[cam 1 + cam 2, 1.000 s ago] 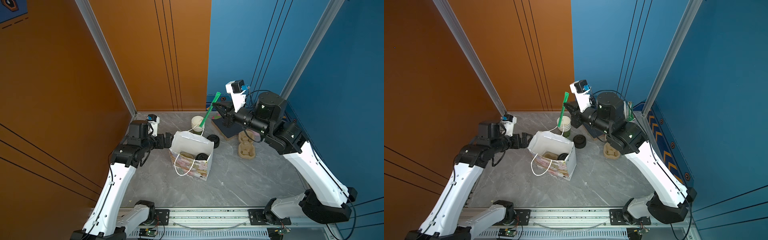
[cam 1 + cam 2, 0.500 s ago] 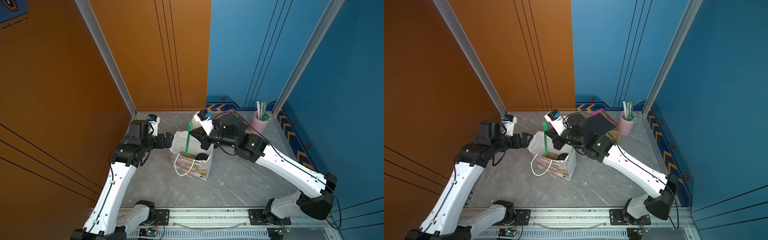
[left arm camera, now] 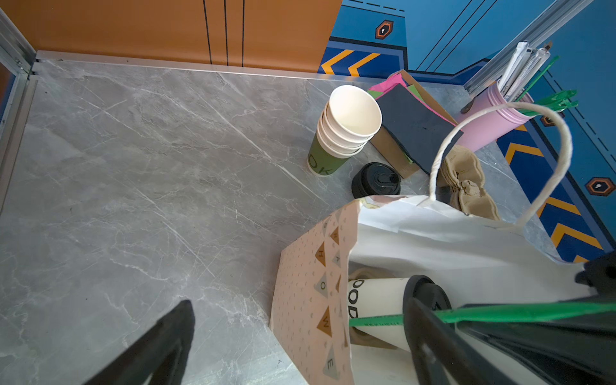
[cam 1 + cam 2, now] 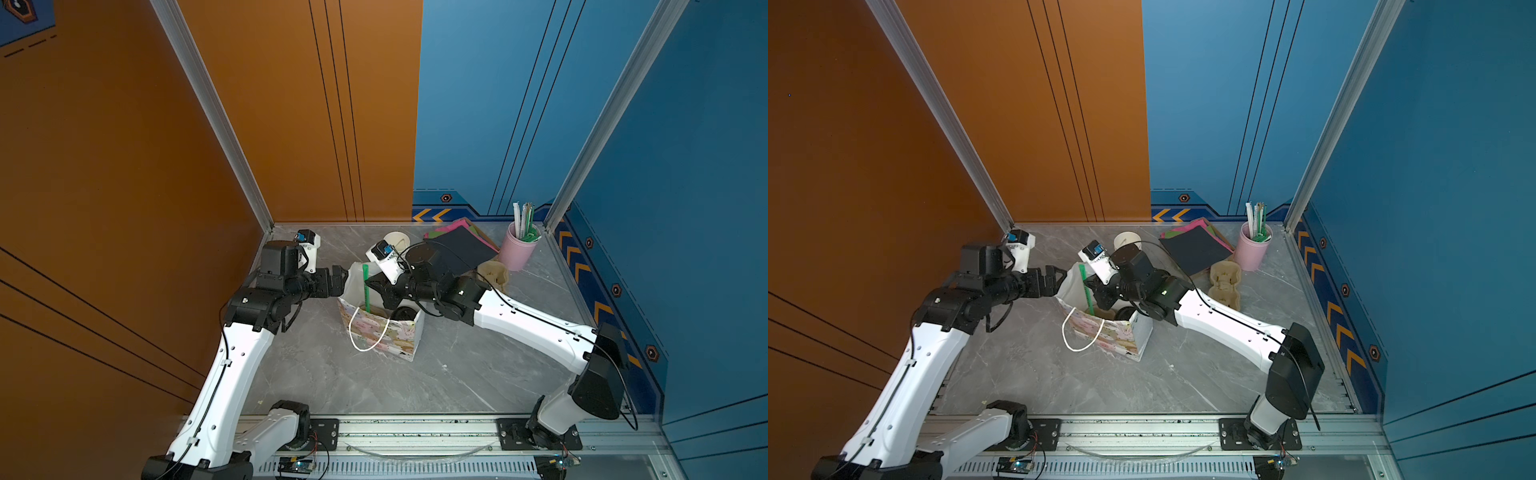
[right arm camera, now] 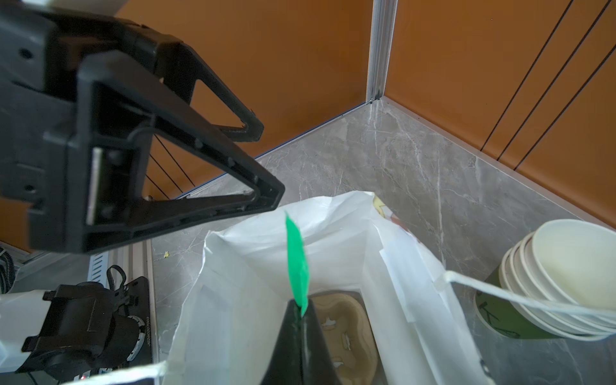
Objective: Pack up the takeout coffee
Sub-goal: 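Lower the green straw into the bag and open the right gripper, then move the right gripper over the black napkin stack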
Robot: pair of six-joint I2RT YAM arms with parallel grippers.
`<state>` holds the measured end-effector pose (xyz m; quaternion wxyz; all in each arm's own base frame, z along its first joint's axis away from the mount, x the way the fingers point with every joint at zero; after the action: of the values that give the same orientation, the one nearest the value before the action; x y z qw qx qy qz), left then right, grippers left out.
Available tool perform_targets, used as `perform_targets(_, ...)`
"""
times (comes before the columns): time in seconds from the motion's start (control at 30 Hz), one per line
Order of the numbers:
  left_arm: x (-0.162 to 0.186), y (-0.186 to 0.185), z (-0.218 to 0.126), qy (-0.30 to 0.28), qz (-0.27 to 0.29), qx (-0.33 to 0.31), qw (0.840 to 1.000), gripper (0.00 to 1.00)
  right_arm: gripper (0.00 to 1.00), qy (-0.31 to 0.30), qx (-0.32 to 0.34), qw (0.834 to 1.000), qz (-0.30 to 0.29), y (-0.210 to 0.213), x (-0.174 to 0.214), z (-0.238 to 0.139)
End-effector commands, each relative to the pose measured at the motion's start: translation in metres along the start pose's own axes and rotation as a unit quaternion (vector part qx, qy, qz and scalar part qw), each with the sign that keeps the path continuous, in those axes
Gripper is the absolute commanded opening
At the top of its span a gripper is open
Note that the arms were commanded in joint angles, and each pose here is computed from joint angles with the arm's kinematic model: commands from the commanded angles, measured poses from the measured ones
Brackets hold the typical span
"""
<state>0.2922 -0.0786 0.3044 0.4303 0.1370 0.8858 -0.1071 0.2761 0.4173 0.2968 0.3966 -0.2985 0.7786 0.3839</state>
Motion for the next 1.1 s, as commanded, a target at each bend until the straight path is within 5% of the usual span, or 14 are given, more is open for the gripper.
perform_targets(0.0,0.001,-0.002,0.004,0.001,-0.002,0.004,1.0,0.98,0.0,0.0,-0.005,1.0,0.001,-0.002,0.003,0.01)
perform_targets(0.13,0.002,-0.001,0.004,0.001,-0.002,0.004,1.0,0.98,0.0,0.013,-0.001,1.0,0.0,-0.007,0.012,0.019)
perform_targets(0.4,0.003,-0.002,0.004,0.003,-0.002,0.004,1.0,0.98,0.43,0.004,-0.006,1.0,-0.001,0.0,-0.001,0.012)
perform_targets(0.67,0.002,-0.002,0.005,0.0,-0.001,0.004,1.0,0.98,0.6,-0.078,0.0,0.997,-0.014,0.016,-0.059,-0.046)
perform_targets(0.87,0.001,-0.003,0.006,-0.002,-0.002,0.006,1.0,0.98,0.7,-0.148,0.116,0.982,-0.017,-0.025,-0.089,-0.115)
perform_targets(1.07,-0.001,-0.004,0.007,-0.003,-0.001,0.008,1.0,0.98,0.74,-0.164,0.254,0.951,0.065,-0.121,-0.079,-0.176)
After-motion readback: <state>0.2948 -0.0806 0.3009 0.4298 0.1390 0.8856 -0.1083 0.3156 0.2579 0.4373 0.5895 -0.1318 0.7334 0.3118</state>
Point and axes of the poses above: each gripper's point midway between its finger pads, its own z axis out along the fingers, its own y axis along the line the jaws close on, x = y × z, the point moved 1 cm from there along -z, back along the fingers, and after that the axes turned 14 degrees about z, right-handed, at the moved point
